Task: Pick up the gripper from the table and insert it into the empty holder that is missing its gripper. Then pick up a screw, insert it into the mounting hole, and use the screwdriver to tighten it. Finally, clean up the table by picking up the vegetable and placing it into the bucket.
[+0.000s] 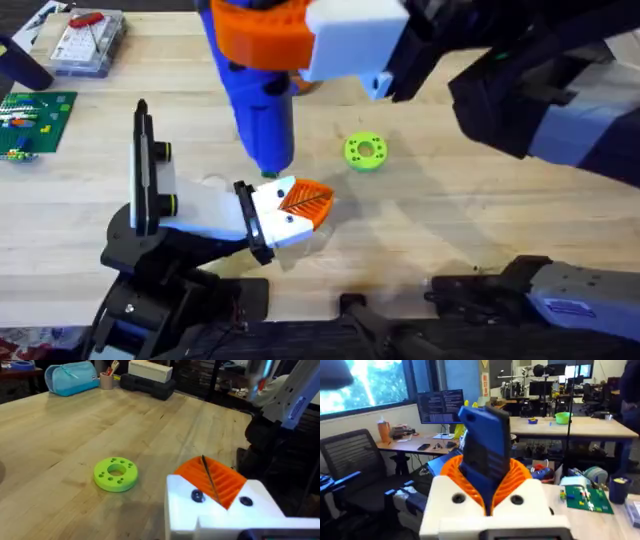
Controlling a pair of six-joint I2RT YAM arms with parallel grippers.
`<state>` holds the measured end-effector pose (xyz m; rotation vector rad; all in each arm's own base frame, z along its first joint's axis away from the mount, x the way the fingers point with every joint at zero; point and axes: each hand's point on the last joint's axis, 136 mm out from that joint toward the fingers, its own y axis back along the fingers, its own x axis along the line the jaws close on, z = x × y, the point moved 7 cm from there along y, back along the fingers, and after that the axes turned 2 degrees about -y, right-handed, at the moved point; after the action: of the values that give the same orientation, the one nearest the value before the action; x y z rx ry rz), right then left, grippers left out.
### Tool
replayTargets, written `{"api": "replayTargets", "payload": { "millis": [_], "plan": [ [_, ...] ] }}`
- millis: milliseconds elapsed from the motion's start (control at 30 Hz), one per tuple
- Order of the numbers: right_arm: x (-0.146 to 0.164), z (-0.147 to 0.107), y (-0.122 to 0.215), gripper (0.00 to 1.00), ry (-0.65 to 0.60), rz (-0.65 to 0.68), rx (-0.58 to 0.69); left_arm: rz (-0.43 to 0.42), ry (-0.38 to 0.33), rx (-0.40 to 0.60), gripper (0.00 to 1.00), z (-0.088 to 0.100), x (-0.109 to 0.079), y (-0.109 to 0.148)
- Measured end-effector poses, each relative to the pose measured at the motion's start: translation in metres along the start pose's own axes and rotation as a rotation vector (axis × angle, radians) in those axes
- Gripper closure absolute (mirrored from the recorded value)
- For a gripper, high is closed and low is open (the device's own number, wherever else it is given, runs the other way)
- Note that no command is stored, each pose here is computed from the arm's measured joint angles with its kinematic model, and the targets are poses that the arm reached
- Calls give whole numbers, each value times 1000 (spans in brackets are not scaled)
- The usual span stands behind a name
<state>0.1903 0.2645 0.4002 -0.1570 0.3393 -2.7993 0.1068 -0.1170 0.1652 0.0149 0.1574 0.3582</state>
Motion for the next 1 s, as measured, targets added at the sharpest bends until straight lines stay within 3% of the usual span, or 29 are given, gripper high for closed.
{"api": "replayTargets", "payload": {
  "millis": [1000],
  "plan": [
    [-1, -35, 6, 977, -2, -26, 14, 0, 0, 0, 989, 0, 0, 0]
  ]
}}
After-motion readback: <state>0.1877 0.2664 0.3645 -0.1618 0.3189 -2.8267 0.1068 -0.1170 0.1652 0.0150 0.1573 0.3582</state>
